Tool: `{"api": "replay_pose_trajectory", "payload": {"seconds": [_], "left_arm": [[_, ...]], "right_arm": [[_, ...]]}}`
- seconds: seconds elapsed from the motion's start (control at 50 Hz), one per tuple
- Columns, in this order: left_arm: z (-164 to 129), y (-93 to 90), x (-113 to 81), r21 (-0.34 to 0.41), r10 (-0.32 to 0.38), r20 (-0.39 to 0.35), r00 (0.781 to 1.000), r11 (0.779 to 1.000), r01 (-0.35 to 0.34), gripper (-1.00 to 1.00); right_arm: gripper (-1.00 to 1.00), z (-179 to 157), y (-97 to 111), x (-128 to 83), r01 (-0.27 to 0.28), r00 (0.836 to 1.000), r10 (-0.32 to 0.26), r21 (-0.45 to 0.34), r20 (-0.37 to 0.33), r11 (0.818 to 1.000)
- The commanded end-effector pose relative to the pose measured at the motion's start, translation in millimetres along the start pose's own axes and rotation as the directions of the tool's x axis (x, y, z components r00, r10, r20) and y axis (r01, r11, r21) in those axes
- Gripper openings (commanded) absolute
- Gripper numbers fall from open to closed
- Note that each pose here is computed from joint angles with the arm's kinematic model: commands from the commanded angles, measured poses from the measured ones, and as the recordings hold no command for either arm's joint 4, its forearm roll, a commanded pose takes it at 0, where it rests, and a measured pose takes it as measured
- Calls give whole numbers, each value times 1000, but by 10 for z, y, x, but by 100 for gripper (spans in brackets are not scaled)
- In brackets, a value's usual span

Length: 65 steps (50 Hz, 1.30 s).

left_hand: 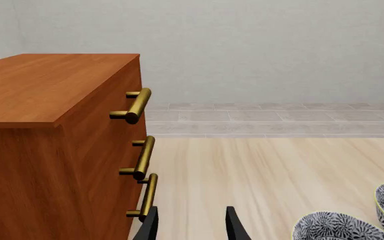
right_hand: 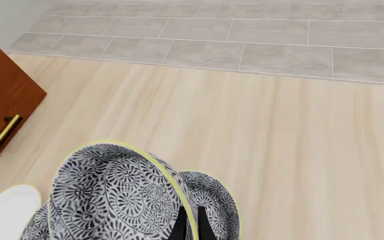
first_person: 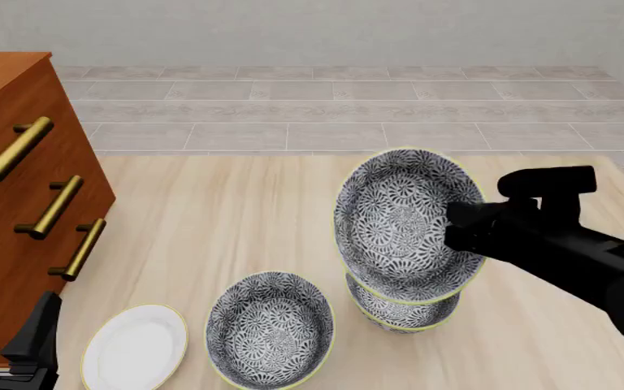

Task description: Stack the bowl at the front on the bowl in the middle.

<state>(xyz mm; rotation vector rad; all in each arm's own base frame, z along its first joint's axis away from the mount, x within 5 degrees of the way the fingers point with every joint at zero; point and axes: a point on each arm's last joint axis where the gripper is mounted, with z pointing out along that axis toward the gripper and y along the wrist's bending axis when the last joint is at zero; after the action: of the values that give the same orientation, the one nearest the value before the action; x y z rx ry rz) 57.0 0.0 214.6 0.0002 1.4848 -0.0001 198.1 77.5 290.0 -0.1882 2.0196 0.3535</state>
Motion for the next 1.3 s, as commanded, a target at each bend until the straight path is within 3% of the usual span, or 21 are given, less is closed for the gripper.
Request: {"api": "replay_pose_trajectory", "payload": {"seconds": [0.02,0.96,1.3], "left_arm": [[0,0,0,0,0,0,1000,1000,0,100],[0,0,0,0,0,0,1000,1000,0,100],[0,0,0,0,0,0,1000,1000,0,100]], "right_arm": [[-100,73,-84,108,-40,999,41,28,-12,999],[-100,476,-242,348,-44,995,51,82,-85,996],[-100,530,-241,473,-81,990,90,83,-109,993]]}}
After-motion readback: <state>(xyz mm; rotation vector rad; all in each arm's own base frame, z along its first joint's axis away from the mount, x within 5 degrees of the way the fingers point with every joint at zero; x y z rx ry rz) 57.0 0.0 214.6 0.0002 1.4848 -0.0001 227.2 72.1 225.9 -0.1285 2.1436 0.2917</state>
